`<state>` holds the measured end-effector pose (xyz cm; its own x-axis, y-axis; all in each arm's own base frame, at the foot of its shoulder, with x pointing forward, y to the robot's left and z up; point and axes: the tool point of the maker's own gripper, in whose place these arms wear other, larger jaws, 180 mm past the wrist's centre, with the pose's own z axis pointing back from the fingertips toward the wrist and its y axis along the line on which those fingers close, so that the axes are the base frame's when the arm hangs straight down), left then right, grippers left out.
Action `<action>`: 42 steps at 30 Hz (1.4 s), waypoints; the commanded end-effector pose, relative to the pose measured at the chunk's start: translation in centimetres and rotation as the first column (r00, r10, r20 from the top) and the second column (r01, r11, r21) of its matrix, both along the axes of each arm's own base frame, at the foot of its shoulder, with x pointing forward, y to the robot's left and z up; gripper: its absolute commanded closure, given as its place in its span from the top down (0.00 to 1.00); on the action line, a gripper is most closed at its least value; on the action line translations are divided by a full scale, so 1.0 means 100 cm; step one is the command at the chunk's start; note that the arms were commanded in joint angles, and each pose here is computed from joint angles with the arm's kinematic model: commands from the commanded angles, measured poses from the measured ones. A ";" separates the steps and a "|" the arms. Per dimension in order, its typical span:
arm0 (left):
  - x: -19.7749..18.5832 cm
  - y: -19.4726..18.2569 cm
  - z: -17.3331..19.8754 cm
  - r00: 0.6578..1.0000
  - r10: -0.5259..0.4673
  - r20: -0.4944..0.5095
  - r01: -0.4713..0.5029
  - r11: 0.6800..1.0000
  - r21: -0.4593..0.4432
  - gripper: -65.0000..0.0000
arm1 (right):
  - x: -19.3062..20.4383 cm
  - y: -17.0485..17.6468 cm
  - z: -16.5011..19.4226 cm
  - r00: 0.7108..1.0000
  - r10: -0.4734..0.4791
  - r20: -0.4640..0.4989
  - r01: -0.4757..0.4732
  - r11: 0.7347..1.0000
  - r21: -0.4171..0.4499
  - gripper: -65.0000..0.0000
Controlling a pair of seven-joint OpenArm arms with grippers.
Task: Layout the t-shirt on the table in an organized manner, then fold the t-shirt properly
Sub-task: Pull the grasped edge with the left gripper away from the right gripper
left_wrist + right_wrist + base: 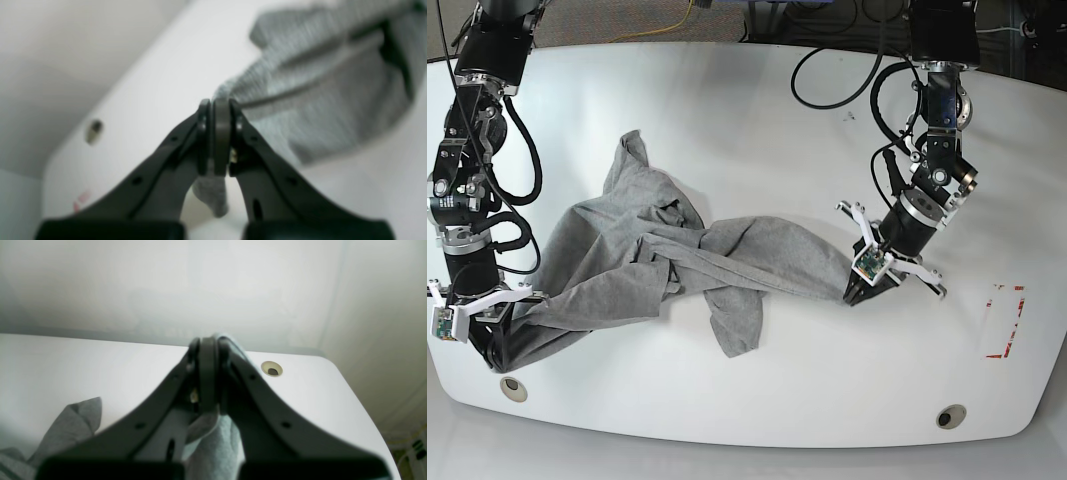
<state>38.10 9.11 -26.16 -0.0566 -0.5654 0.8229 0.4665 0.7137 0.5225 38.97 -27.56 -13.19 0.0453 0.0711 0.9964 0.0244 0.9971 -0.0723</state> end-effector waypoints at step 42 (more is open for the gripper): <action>0.080 0.067 0.228 0.870 0.115 0.479 -0.195 0.973 0.122 0.00 | 0.038 -0.034 0.130 0.965 -0.059 0.257 0.070 0.997 -0.035 0.00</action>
